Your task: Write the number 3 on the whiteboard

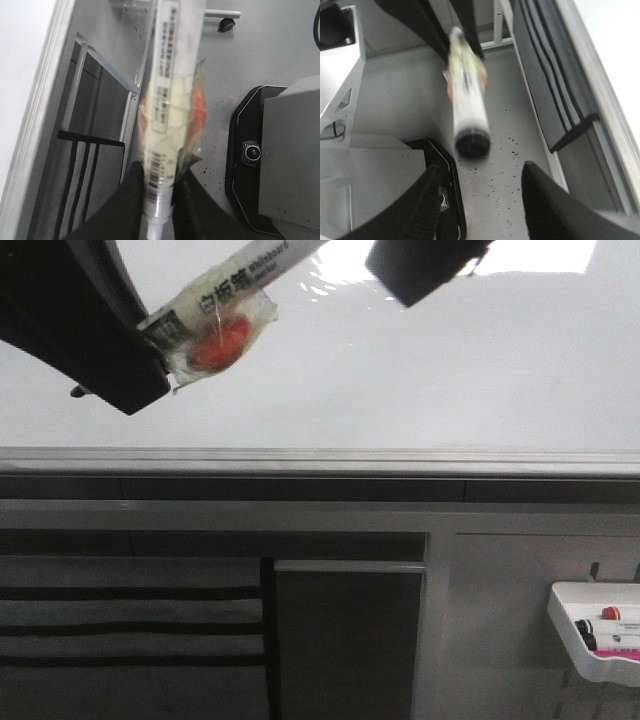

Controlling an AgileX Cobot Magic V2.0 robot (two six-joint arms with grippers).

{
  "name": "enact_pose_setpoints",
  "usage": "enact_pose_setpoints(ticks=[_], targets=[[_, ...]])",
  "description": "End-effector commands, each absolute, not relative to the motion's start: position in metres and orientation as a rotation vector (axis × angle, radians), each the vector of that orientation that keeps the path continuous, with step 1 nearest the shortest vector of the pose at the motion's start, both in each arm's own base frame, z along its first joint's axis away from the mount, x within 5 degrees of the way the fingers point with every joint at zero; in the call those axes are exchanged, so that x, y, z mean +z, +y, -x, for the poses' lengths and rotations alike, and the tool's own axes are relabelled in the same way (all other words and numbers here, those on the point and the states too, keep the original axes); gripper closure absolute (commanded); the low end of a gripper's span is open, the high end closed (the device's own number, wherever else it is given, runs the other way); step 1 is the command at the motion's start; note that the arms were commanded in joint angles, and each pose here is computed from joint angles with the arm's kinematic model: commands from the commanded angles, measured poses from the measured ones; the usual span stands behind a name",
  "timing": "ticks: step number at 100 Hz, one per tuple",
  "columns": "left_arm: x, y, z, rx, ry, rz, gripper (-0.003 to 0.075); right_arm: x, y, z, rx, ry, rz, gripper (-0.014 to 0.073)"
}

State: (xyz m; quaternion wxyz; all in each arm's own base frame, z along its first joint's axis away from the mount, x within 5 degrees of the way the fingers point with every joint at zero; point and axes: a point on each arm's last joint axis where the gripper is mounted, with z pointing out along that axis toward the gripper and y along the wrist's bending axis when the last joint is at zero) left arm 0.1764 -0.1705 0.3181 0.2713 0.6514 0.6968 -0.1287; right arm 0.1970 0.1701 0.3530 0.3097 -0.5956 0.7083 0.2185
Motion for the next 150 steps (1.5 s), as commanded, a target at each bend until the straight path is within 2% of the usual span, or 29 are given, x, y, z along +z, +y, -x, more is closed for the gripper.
enact_pose_setpoints(ticks=[1,15,38,74,91,98,110,118,135,150], targets=[[0.338,-0.174,-0.173,-0.362,1.785,-1.698,0.0741,0.370,0.186,-0.199,0.548,1.757,1.603,0.0269],[0.338,-0.174,-0.173,-0.362,1.785,-1.698,0.0741,0.371,0.208,-0.203,0.545,1.711,1.672,0.0270],[0.338,-0.174,-0.173,-0.360,1.785,-1.699,0.0741,0.374,0.211,-0.206,0.541,1.699,1.670,0.0281],[0.338,-0.174,-0.173,-0.360,1.785,-1.699,0.0741,0.374,0.211,-0.205,0.545,1.702,1.678,0.0498],[0.338,-0.174,-0.173,-0.359,1.784,-1.698,0.0738,0.373,0.211,-0.205,0.546,1.704,1.685,0.0555],[0.338,-0.174,-0.173,-0.358,1.783,-1.696,0.0689,0.373,0.211,-0.205,0.538,1.705,1.688,0.0555],[0.342,-0.170,-0.176,-0.354,1.809,-1.625,0.0510,0.377,0.206,-0.203,0.504,1.702,1.686,0.0555],[0.348,-0.161,-0.180,-0.350,1.849,-1.522,0.0434,0.383,0.197,-0.203,0.452,1.741,1.629,0.0555],[0.366,-0.133,-0.168,-0.372,1.838,-1.331,0.0420,0.392,0.160,-0.207,0.384,1.867,1.436,0.0555],[0.357,-0.109,-0.157,-0.363,1.845,-1.140,0.0420,0.387,0.120,-0.200,0.338,1.964,1.225,0.0555]])
